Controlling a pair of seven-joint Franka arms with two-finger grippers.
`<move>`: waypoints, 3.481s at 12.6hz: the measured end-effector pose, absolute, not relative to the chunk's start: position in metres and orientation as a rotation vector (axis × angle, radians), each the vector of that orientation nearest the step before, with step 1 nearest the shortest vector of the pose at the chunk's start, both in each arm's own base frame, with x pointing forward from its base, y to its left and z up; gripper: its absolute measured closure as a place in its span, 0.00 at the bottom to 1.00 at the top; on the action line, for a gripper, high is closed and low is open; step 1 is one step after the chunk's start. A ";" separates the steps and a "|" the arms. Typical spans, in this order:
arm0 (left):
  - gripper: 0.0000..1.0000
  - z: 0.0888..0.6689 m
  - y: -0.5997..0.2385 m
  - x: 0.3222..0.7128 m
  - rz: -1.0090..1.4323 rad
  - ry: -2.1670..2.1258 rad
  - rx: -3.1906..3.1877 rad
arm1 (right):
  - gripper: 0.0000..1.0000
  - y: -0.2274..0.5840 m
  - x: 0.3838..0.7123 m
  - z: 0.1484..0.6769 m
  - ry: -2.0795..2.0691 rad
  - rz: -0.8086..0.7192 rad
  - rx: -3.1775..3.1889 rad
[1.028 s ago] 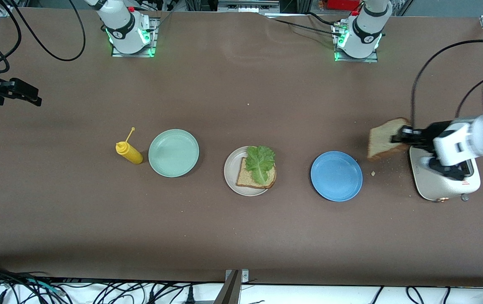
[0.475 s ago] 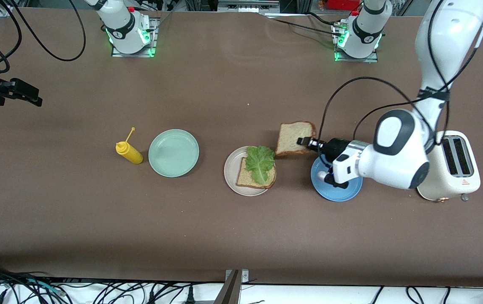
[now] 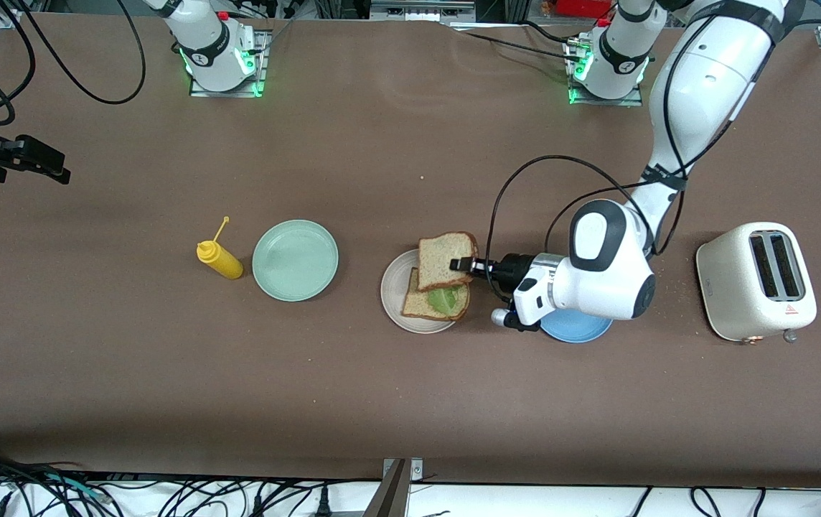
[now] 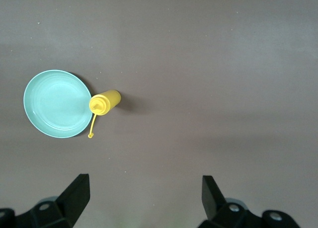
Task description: Make sandwich in beige plate with both arms
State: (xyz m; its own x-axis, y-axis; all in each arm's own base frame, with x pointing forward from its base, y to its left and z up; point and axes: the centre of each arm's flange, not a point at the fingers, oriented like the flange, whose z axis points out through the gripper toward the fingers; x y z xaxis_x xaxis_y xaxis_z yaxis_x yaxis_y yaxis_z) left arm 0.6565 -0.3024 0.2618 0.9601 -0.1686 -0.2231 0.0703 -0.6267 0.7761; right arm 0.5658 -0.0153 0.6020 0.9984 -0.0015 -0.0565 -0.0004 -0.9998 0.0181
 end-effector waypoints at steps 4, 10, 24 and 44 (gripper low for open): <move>0.91 0.215 -0.313 0.656 -0.251 -0.112 2.179 | 0.00 -0.015 0.566 0.602 -0.001 -0.085 3.122; 0.65 0.189 -0.317 0.652 -0.208 -0.232 2.165 | 0.00 -0.015 0.566 0.602 -0.001 -0.079 3.122; 0.00 0.294 -0.226 0.686 -0.144 -0.605 2.503 | 0.00 -0.015 0.568 0.601 -0.001 -0.078 3.122; 0.00 0.579 -0.068 0.587 -0.182 -0.238 3.088 | 0.00 -0.015 0.570 0.598 -0.001 -0.079 3.122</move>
State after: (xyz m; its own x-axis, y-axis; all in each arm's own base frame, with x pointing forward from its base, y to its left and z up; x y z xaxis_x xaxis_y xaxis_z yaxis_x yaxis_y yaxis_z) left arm 0.5874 -0.0684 0.5789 0.9813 -0.1550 -0.1140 -0.1504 -0.9874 0.0482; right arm 0.5702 -0.0153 0.5979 0.9987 -0.0013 -0.0504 -0.0003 -0.9998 0.0184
